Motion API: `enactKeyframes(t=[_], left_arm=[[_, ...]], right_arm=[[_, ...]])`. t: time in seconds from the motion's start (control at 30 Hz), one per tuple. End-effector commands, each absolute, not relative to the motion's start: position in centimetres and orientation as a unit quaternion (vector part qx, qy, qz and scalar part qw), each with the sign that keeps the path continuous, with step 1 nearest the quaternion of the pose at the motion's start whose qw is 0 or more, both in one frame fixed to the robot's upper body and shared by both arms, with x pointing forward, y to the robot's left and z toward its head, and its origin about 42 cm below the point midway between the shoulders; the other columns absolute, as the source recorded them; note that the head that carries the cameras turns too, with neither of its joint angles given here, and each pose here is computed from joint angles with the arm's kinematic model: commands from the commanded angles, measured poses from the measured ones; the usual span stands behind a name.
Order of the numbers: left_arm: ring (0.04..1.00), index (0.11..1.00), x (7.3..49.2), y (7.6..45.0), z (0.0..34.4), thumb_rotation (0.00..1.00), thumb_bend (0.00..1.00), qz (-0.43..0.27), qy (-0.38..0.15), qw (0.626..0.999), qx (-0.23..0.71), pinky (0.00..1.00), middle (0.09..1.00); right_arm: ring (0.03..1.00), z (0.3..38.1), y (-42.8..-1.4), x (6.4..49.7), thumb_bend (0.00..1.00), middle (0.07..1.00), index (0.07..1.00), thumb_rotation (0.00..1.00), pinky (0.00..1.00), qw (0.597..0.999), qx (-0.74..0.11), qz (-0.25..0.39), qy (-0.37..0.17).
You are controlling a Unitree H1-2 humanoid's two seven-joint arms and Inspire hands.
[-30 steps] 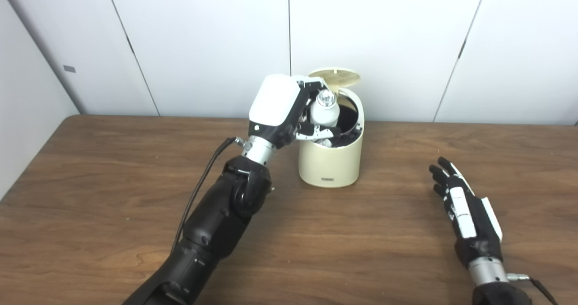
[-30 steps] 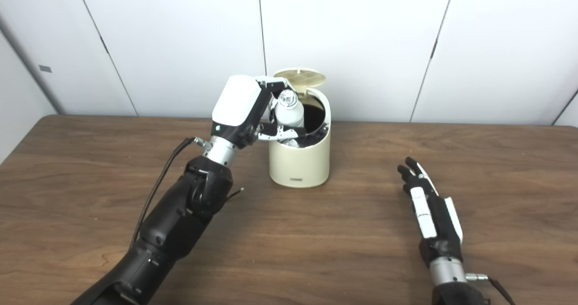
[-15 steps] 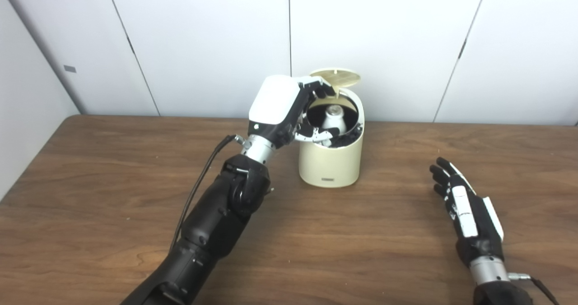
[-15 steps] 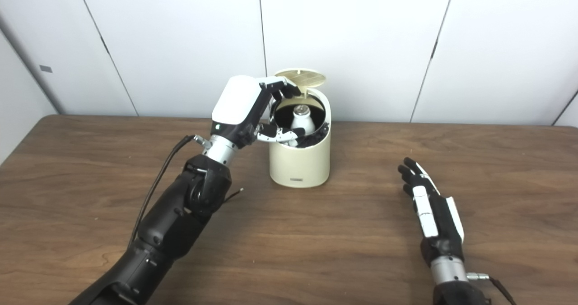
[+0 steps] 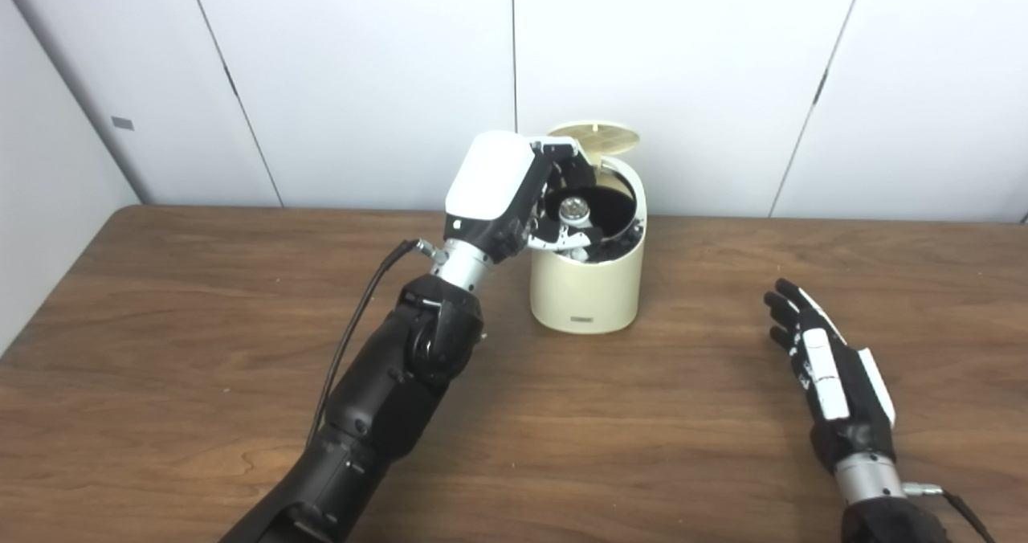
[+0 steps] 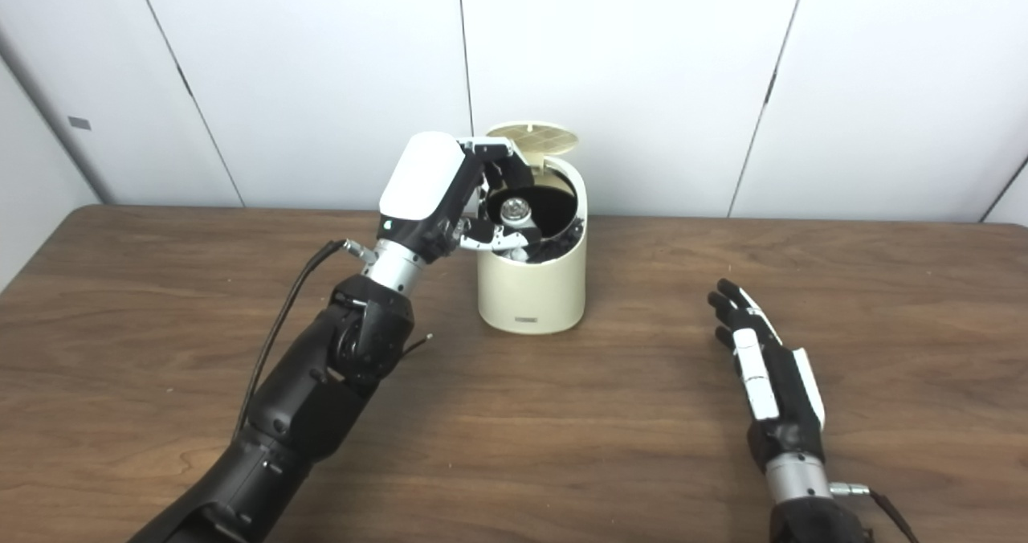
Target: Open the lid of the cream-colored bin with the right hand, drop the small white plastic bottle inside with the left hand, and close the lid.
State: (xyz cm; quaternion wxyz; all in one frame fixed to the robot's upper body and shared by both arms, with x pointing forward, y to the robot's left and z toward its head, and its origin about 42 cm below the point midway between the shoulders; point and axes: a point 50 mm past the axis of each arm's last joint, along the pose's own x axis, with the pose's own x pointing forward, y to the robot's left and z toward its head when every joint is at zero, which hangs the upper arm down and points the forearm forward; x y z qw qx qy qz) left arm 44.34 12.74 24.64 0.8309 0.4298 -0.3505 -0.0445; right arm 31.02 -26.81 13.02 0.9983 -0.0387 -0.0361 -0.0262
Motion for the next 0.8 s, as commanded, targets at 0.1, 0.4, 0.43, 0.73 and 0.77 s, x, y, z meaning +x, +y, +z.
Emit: enactKeyframes(t=[0.1,0.4,0.43,0.73,0.77], left_arm=[[0.382,0.482,44.6,13.0,26.8,0.05,0.53,-0.011,-0.407,0.829,0.382,0.34,0.466],[0.412,0.499,42.9,15.9,27.4,0.00,0.53,0.024,-0.438,0.841,0.317,0.37,0.452],[0.403,0.501,42.6,16.3,27.5,0.00,0.53,0.030,-0.440,0.841,0.312,0.36,0.443],[0.374,0.504,39.5,20.3,28.2,0.00,0.52,0.054,-0.418,0.864,0.275,0.31,0.437],[0.381,0.498,39.0,20.8,28.2,0.00,0.53,0.055,-0.409,0.872,0.264,0.32,0.448]], right_arm=[[0.931,13.8,-26.8,31.6,0.53,0.880,0.895,0.90,0.94,0.998,-0.042,-0.024,-0.046],[0.931,13.6,-26.9,31.7,0.52,0.877,0.916,0.90,0.94,0.998,-0.045,-0.025,-0.045],[0.934,13.6,-26.9,31.7,0.53,0.880,0.920,0.91,0.94,0.998,-0.047,-0.024,-0.044],[0.937,13.7,-27.1,31.8,0.53,0.887,0.919,0.91,0.93,0.998,-0.042,-0.020,-0.046],[0.937,13.7,-27.1,31.8,0.53,0.889,0.917,0.91,0.93,0.998,-0.042,-0.019,-0.047]])
